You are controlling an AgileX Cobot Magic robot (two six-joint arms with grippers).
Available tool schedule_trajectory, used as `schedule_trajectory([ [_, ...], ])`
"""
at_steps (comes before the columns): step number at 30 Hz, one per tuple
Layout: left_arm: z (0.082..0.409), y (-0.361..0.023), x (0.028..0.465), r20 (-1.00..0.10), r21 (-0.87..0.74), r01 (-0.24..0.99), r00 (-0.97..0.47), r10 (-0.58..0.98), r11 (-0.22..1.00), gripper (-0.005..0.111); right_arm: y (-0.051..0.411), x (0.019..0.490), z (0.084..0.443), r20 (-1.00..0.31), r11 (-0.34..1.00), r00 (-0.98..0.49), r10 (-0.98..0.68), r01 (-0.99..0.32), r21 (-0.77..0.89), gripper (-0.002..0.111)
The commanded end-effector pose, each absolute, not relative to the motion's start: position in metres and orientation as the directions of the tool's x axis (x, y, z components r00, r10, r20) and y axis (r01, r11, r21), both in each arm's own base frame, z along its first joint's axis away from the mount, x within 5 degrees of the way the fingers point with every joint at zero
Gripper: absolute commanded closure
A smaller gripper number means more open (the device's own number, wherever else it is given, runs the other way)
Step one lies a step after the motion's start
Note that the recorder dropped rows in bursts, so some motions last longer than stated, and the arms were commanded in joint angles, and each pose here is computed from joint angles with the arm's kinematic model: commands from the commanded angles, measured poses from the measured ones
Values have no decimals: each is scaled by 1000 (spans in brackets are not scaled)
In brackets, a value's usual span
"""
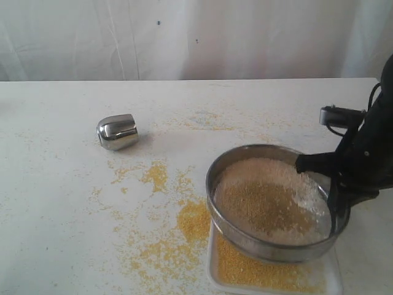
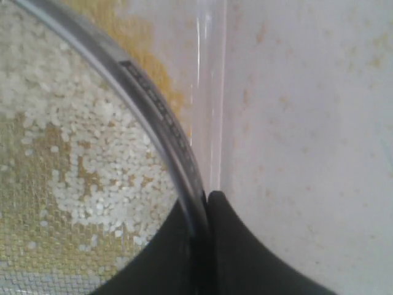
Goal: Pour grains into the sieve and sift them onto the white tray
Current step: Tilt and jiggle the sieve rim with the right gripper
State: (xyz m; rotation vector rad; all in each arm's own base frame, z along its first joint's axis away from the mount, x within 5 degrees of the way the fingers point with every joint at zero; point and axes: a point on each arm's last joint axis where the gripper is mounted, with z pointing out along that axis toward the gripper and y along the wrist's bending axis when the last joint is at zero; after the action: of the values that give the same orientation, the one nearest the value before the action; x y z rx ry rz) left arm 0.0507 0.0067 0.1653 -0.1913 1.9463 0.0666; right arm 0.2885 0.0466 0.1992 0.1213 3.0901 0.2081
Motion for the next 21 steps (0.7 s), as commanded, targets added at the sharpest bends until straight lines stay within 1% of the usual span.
schedule_trajectory([
  [1,165,6,51,-926,-49,-166,-362,-107,985,107,45,309,206,-272,988,-958,92,54,144,108],
  [2,165,6,51,-926,-49,-166,-362,-107,985,107,45,313,207,-313,988,-945,96,52,146,108],
  [4,165,6,51,-926,-49,-166,-362,-107,985,107,45,316,208,-349,987,-932,101,51,150,108],
  [13,165,6,51,-926,-49,-166,-362,-107,985,107,45,318,209,-371,988,-924,95,42,149,108],
  [15,165,6,51,-926,-49,-166,-362,-107,985,107,44,317,208,-399,991,-914,69,17,132,108],
  [18,165,6,51,-926,-49,-166,-362,-107,985,107,41,314,208,-485,994,-873,51,-3,111,108],
  [21,165,6,51,-926,-49,-166,-362,-107,985,107,39,307,215,-604,994,-796,53,-16,108,108],
])
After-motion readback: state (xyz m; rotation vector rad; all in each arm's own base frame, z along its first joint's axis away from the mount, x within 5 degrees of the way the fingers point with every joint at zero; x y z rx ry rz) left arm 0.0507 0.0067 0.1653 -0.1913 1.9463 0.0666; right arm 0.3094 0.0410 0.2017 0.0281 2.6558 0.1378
